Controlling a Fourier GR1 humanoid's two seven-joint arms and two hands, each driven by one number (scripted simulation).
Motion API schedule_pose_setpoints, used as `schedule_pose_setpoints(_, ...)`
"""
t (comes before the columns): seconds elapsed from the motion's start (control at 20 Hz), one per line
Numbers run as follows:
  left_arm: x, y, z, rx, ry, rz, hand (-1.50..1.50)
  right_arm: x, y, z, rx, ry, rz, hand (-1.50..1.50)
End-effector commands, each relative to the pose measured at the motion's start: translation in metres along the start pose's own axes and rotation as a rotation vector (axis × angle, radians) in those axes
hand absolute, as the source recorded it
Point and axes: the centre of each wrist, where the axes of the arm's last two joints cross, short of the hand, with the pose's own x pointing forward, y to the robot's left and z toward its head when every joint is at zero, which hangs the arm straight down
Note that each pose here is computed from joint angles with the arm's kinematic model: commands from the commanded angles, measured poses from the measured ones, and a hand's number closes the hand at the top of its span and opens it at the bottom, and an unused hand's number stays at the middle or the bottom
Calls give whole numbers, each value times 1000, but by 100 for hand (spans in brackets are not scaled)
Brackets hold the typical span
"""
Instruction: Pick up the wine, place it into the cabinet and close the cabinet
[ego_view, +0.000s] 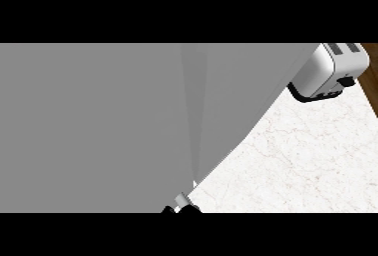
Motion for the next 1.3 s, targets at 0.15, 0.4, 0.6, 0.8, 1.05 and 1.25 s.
schedule_pose_setpoints(0.15,-2,8,-6,21,-9,-9,-150,27,-2,-91,-21,-32,13,150)
schedule_pose_setpoints(0.4,5,-9,-13,39,-31,-14,-150,21,-13,-127,-77,-72,126,150)
schedule_pose_setpoints(0.6,4,5,-14,40,-6,-9,-150,27,-33,-159,-136,-49,221,150)
schedule_pose_setpoints(0.8,-7,-7,-7,32,-19,-15,-150,13,-57,-185,-184,-30,200,150)
schedule_pose_setpoints(1.05,-12,-3,-15,30,-9,-34,-150,-11,-89,-189,-202,-1,152,150)
schedule_pose_setpoints(1.25,-10,-3,-18,35,-27,-32,-150,-18,-125,-193,-218,6,192,150)
